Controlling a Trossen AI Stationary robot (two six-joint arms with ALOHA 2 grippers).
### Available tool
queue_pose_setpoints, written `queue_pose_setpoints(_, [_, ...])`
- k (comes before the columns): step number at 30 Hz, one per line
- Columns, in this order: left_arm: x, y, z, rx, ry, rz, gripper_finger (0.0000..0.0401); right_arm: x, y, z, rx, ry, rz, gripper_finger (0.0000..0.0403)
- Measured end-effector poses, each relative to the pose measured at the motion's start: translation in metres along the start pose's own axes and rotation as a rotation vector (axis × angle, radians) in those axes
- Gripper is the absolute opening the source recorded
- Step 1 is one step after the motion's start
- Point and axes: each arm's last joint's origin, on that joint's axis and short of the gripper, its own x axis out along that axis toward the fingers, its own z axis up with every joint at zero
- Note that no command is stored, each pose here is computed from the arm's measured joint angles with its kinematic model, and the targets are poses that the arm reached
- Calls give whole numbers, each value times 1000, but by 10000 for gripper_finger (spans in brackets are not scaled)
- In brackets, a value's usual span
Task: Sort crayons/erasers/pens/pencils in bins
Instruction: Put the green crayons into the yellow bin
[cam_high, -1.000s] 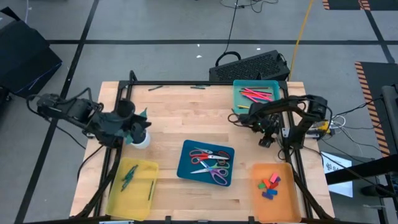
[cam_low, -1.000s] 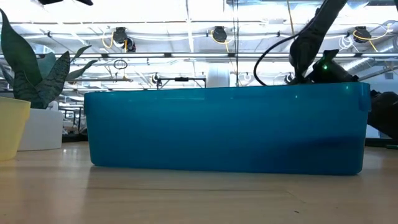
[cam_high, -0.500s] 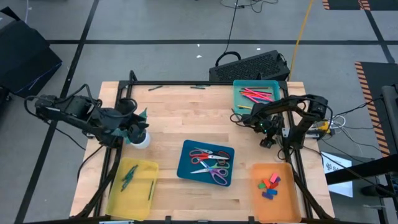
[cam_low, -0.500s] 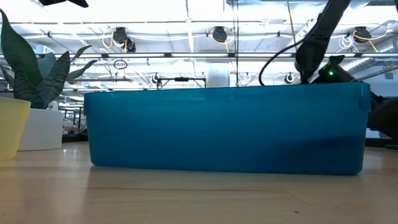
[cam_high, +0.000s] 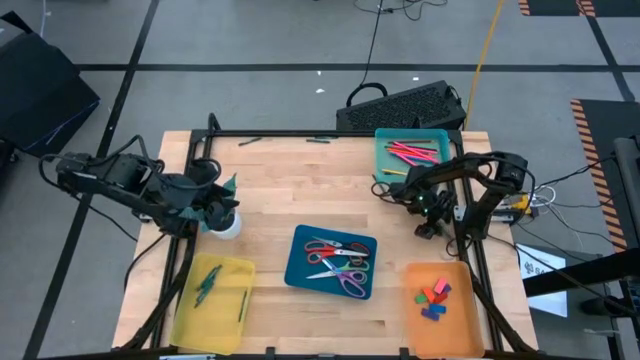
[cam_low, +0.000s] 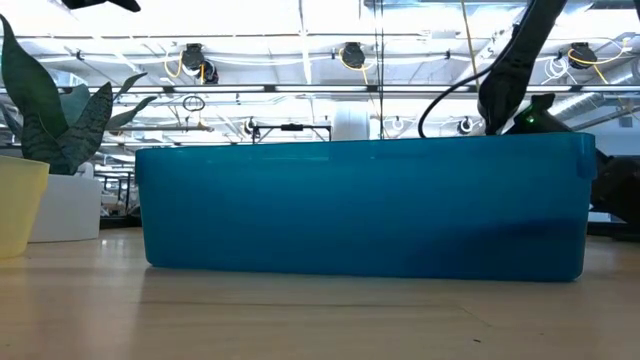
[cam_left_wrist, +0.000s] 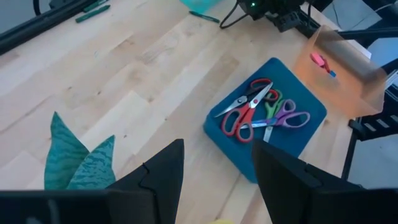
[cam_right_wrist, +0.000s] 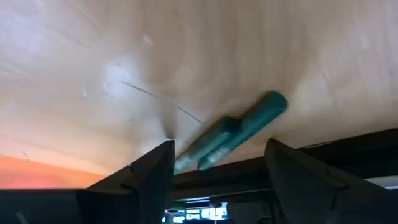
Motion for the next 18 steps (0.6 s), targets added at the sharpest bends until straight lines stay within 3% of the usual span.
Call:
queue_pose_setpoints(8, [0,0,0,7,-1,0,188,2,12,-1,81,-15,-18,199])
queue_pose_setpoints(18, [0,0,0,-20,-1,0,188,5,28,-4,182,-28,-16,97])
